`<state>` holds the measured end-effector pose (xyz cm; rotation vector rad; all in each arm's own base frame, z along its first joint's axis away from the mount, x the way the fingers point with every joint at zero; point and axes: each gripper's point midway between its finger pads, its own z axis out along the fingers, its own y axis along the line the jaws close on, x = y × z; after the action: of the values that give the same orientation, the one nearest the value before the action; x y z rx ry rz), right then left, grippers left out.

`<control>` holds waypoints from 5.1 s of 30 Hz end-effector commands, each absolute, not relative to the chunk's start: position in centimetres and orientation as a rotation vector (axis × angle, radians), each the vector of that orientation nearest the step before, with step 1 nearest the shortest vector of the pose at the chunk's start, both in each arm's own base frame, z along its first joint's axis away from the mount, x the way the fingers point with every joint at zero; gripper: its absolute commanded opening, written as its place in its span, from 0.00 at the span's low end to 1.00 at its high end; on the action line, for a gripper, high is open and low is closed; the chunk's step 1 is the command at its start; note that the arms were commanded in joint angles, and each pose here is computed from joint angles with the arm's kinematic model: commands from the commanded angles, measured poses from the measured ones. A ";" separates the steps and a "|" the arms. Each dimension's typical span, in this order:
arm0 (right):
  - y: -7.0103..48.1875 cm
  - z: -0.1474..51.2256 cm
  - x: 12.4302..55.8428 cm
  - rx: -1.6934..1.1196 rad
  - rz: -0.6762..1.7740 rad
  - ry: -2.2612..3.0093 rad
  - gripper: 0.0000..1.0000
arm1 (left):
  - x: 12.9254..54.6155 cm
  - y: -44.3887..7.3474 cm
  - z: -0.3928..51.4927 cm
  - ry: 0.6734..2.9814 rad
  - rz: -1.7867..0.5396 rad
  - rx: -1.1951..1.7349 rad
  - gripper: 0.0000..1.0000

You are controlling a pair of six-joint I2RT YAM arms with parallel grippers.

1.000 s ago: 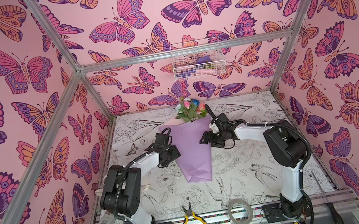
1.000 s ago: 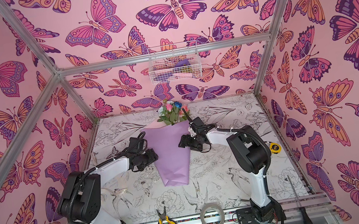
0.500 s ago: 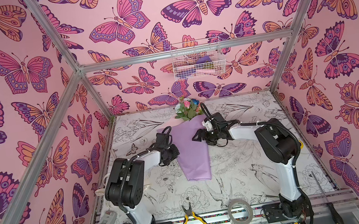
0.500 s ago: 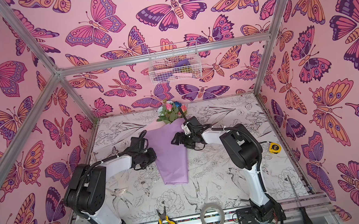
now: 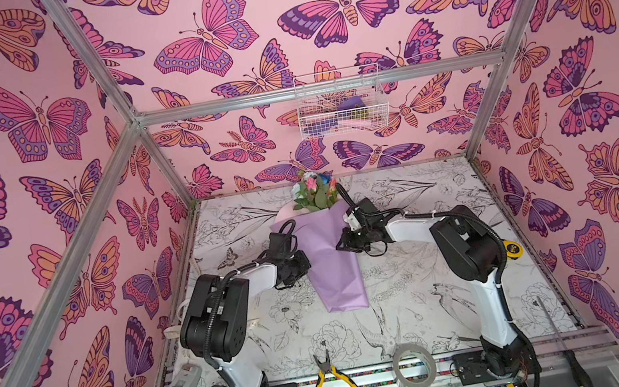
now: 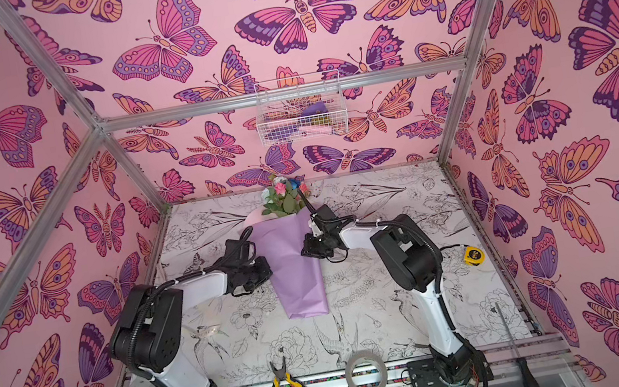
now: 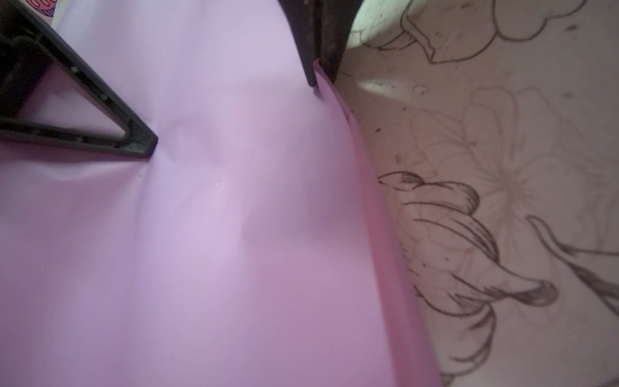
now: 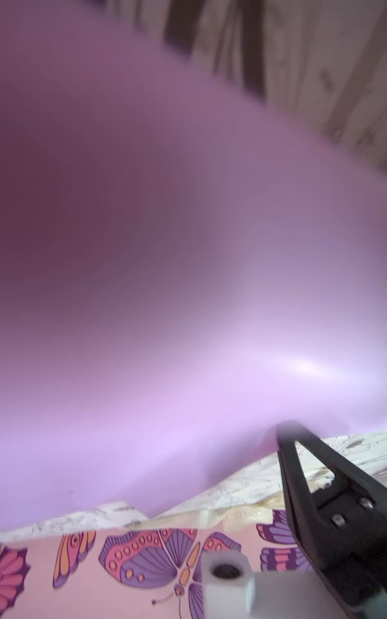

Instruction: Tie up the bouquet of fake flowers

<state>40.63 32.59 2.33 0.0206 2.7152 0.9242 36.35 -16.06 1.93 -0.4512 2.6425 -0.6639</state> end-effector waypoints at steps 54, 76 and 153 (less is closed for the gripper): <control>-4.1 8.4 36.4 0.583 -0.117 2.735 0.79 | 32.4 -13.9 10.2 2.459 -0.710 -0.462 0.52; 6.8 5.8 29.5 0.491 0.339 2.755 0.36 | 33.5 -24.1 14.0 2.354 -0.949 -0.175 0.46; -6.6 2.9 46.5 1.067 1.003 2.242 0.22 | 36.7 -49.1 -2.4 2.683 -1.259 0.104 0.00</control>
<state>43.96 -4.34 2.43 1.0739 2.3048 1.0946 37.92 -51.08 2.60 0.1546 2.5233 -1.3565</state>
